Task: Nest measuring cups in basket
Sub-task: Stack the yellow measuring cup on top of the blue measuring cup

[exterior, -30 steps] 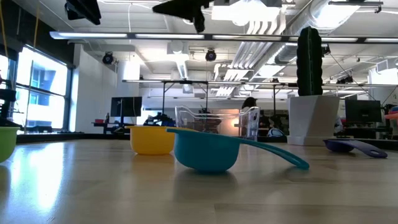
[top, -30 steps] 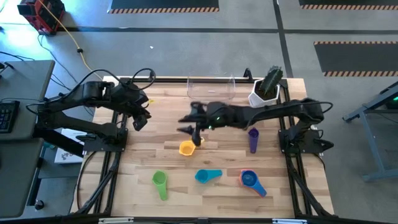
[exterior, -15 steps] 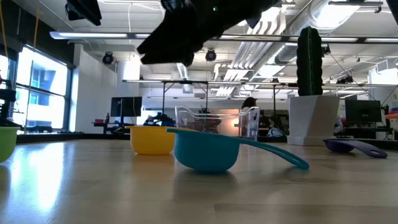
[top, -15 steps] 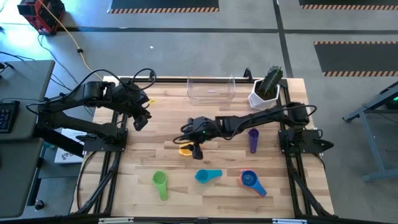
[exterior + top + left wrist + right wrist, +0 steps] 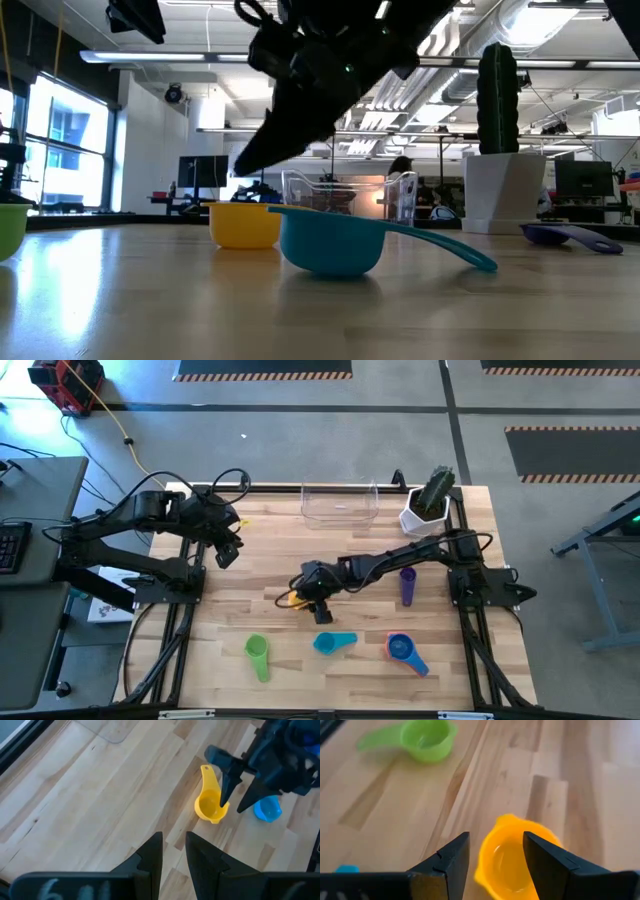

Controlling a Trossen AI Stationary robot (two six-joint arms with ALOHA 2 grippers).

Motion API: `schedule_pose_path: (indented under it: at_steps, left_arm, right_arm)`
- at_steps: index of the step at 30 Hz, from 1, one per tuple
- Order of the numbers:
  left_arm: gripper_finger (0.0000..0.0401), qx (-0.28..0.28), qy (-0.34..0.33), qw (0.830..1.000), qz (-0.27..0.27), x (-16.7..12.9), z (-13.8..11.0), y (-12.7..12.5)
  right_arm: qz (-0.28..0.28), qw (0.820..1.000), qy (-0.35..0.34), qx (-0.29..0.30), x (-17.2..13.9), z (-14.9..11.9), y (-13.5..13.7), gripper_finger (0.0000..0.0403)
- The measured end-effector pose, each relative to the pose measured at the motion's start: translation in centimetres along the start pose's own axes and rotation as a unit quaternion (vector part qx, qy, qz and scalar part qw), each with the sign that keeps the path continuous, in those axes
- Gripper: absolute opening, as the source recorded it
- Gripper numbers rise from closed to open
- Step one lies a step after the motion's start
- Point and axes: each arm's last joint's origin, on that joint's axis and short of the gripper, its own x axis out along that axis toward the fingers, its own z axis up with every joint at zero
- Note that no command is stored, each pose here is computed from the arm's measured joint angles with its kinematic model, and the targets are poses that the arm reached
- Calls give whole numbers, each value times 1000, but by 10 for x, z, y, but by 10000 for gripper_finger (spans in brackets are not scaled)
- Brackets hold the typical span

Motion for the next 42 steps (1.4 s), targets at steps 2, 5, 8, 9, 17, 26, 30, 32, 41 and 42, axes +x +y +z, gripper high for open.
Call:
schedule_pose_path:
  at_steps: [2,5,8,9,17,26,30,32,41,42]
  left_arm:
    - [76,0,0,1000,0,0,0,0]
    - [76,0,0,1000,1,0,0,0]
    - [76,0,0,1000,1,0,0,0]
    - [76,0,0,1000,1,0,0,0]
    - [76,-1,-1,1000,2,0,0,0]
    - [76,-1,-1,1000,2,0,0,0]
    - [76,-1,-1,1000,2,0,0,0]
    - [76,0,-1,1000,2,0,0,0]
    - [76,0,-1,1000,2,0,0,0]
    - [76,0,-1,1000,2,0,0,0]
  right_arm:
    - [5,1000,15,-17,4,-4,5,177]
    - [-3,998,35,-45,8,-8,12,177]
    - [-20,996,46,-68,9,-9,17,177]
    - [-23,996,52,-75,9,-9,19,177]
    - [-41,993,71,-90,9,-12,20,177]
    - [-62,989,94,-96,17,-20,21,177]
    - [-71,987,99,-101,17,-21,21,171]
    - [-71,987,103,-101,16,-21,21,159]
    - [-67,988,107,-84,17,-22,25,39]
    - [-67,988,107,-85,17,-22,26,25]
